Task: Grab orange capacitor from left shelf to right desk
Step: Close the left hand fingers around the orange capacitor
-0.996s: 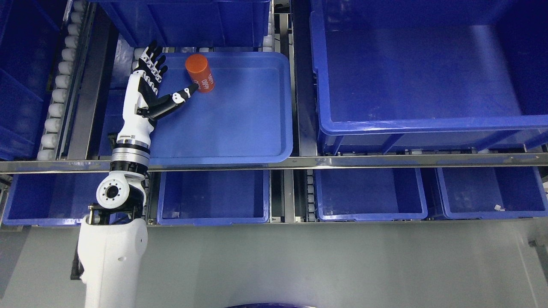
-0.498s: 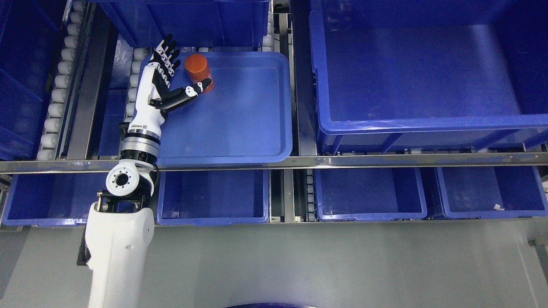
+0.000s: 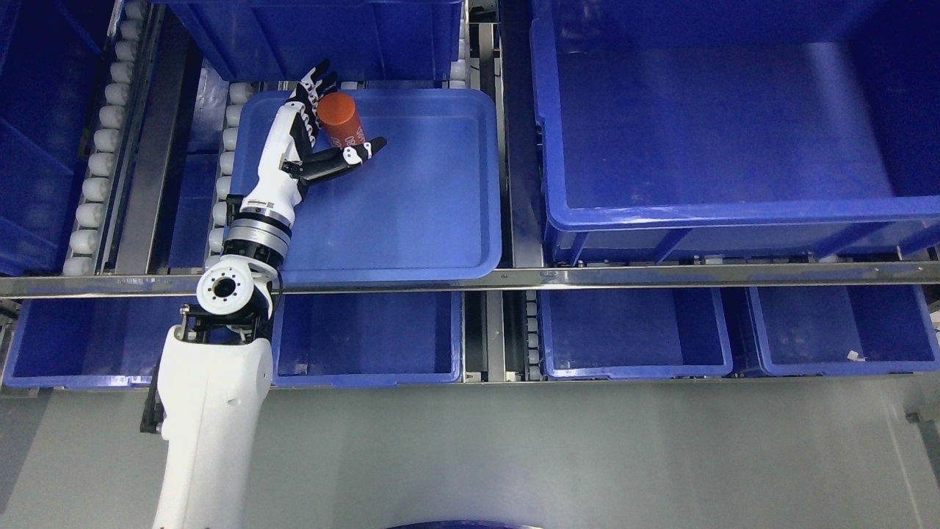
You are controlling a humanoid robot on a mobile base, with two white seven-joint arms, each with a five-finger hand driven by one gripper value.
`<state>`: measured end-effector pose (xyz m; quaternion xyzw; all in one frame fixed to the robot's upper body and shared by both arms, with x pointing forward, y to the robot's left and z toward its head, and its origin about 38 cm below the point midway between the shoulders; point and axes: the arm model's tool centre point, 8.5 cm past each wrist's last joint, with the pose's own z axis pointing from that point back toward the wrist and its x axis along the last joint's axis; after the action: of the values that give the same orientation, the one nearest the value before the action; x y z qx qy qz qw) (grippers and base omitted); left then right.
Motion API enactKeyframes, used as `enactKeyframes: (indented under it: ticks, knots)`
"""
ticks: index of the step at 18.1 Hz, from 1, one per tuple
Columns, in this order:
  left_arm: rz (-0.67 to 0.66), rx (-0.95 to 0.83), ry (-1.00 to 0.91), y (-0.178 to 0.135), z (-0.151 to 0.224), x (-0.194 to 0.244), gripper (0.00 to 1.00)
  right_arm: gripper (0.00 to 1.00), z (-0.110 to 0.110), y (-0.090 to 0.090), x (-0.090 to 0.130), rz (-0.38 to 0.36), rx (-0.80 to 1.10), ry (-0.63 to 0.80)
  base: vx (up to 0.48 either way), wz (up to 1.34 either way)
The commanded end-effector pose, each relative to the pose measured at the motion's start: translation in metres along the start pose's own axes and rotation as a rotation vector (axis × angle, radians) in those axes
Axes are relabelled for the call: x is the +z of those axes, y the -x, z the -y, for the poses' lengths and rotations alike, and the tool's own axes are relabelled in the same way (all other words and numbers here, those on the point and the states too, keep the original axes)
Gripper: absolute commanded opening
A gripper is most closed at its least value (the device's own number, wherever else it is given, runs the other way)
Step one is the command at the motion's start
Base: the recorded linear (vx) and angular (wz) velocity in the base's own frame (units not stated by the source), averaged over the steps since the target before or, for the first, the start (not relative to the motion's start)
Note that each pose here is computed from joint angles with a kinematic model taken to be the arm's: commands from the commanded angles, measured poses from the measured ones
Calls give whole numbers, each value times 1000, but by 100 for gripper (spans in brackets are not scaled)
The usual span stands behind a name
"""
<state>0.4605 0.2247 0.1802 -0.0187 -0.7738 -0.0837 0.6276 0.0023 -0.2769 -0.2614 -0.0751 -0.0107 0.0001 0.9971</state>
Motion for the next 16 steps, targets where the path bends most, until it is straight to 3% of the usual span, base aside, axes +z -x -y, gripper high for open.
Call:
enactKeyframes:
  ticks: [1, 6, 8, 16]
  knots:
    - [-72, -30, -14, 22, -12, -4, 84, 100, 11, -5, -1, 15, -14, 18, 0, 0]
    - [-81, -24, 7, 27, -15, -3, 64, 100, 11, -5, -1, 15, -14, 18, 0, 0]
    - [-69, -22, -5, 26, -20, -3, 50, 100, 11, -4, -1, 14, -14, 18, 0, 0]
    - [-28, -30, 0, 24, -19, 0, 19, 100, 11, -4, -1, 14, -14, 18, 0, 0]
